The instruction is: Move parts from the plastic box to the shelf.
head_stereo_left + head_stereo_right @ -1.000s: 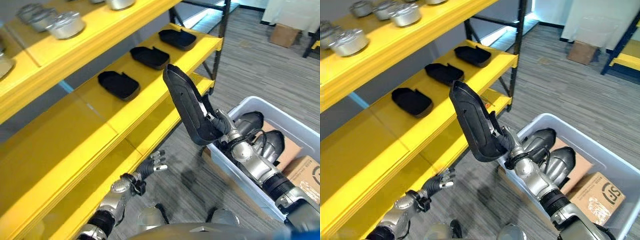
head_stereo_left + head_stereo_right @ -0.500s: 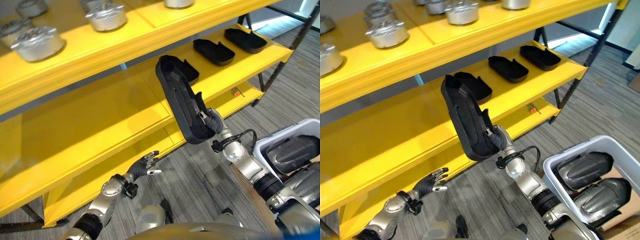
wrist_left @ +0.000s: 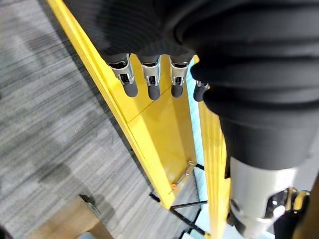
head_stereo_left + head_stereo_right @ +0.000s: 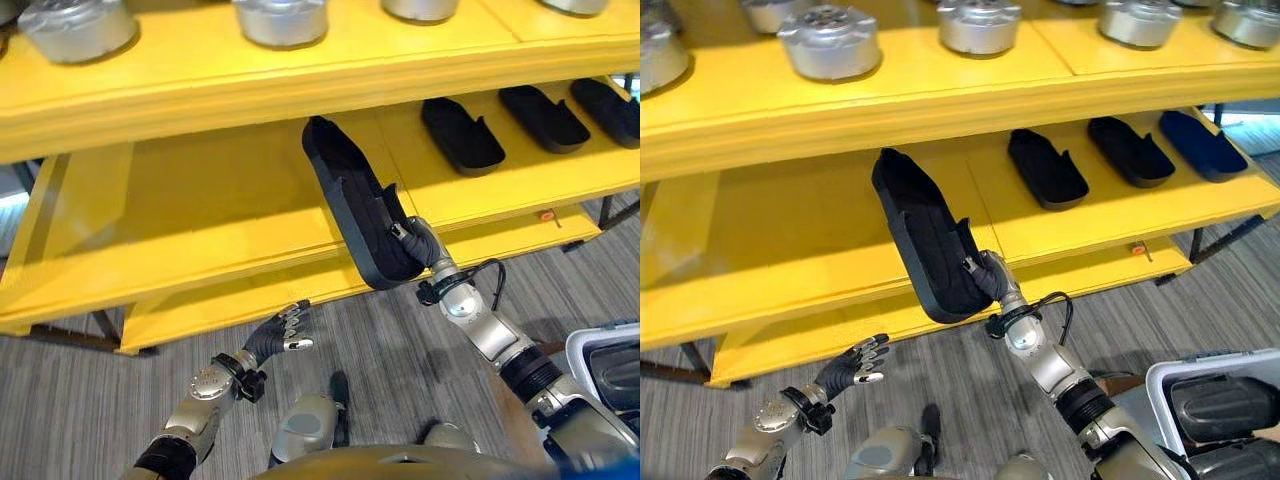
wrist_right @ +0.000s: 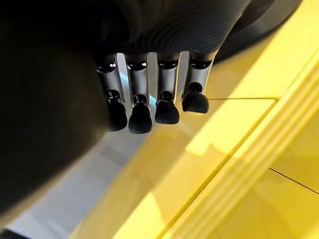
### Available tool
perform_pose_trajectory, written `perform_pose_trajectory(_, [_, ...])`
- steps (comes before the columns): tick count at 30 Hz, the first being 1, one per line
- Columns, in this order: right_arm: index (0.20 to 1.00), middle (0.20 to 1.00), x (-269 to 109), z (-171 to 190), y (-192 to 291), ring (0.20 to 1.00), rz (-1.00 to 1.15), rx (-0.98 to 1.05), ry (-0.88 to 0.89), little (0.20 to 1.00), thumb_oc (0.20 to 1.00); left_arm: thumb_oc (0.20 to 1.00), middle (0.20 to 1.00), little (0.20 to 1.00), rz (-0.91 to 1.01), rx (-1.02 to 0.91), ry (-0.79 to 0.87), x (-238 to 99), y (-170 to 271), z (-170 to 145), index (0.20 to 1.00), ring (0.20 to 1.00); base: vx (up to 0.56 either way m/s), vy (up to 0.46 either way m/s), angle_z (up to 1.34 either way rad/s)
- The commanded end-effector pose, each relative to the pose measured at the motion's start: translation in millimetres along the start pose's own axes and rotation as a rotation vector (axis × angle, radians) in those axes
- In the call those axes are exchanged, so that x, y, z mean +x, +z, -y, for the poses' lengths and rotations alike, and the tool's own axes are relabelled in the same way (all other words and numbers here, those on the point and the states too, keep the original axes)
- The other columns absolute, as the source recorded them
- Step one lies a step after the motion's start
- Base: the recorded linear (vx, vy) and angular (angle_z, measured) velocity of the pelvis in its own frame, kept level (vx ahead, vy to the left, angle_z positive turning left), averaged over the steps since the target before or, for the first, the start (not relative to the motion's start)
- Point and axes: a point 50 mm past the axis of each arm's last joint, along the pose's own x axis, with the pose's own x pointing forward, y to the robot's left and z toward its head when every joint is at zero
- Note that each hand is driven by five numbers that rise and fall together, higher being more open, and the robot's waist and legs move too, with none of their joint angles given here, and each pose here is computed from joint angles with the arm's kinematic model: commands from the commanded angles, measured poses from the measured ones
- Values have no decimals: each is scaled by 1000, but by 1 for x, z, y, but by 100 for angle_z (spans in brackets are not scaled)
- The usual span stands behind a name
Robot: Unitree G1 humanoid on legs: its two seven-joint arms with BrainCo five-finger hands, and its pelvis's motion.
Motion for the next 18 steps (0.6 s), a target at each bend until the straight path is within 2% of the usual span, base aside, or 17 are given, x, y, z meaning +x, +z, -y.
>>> perform_pose_trajectory(1, [200, 200, 8, 25, 27, 200, 159, -5, -49, 200, 200, 1000, 1000, 1000, 115, 5, -47, 20, 21, 15, 1000, 1000, 57, -39, 7])
perform_pose_trajectory(3, [200, 200, 6, 22, 26, 200, 156, -2, -33, 200, 200, 1000, 1000, 1000, 134, -31, -59, 28, 25, 20, 1000, 1000, 65, -48, 23])
perform_pose_trajectory(6, [200, 200, 10, 16, 23, 200, 157, -14, -6, 200, 200, 1000, 1000, 1000, 72, 26, -144, 39, 22, 38, 1000, 1000, 146, -79, 35])
perform_pose_trajectory(11, [200, 200, 7, 14, 23, 200, 172, -34, 31, 200, 200, 1000, 1000, 1000, 42, -43, -114, 38, 16, 33, 1000, 1000, 152, -71, 36])
perform_pose_trajectory(18, [200, 200, 1, 12, 17, 200, 140, -39, -30, 200, 200, 1000, 1000, 1000, -15, 34, -131, 26, 7, 23, 1000, 1000, 77, -93, 28])
